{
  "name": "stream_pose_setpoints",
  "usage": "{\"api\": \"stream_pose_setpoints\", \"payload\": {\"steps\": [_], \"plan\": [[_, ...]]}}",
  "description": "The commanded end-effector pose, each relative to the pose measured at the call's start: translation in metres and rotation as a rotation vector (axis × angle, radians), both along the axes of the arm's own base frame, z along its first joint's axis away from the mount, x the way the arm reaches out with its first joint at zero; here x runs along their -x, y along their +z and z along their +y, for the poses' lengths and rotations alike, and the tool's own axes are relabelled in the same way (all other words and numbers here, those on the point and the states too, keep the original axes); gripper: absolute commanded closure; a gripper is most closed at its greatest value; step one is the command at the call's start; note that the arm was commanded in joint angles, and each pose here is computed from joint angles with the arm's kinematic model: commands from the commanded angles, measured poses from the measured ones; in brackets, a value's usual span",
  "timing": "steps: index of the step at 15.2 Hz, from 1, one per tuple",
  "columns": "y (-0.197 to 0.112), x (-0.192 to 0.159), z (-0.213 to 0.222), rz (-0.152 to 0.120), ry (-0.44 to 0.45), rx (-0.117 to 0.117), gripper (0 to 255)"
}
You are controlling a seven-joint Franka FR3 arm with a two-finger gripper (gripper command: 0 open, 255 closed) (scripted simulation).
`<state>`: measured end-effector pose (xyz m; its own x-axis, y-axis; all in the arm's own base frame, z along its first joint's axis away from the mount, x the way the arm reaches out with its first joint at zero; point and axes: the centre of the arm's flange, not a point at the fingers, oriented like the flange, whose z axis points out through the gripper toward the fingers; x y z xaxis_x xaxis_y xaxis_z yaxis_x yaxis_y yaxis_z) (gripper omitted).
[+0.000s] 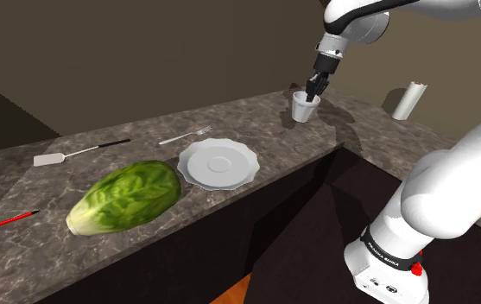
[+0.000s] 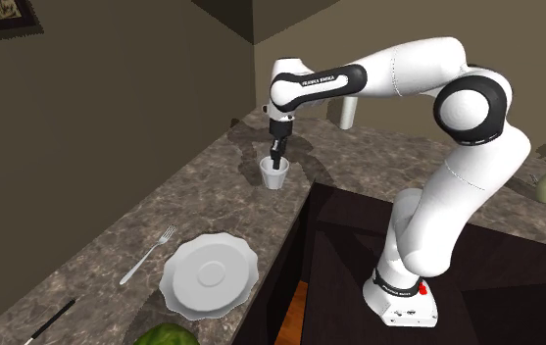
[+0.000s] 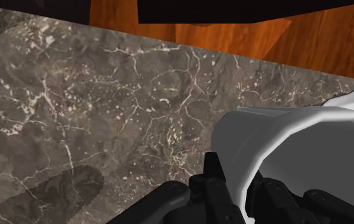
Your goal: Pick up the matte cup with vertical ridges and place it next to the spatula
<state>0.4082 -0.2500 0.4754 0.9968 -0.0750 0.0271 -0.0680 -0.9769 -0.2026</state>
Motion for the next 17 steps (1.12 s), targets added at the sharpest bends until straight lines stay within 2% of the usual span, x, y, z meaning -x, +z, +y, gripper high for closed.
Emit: {"api": "stream_pose_setpoints", "payload": {"steps": [1,17], "plan": [[0.010,0.000,0.001,0.000,0.000,0.000,255],[-0.018,-0.118,0.174,0.000,0.000,0.000,255]]}}
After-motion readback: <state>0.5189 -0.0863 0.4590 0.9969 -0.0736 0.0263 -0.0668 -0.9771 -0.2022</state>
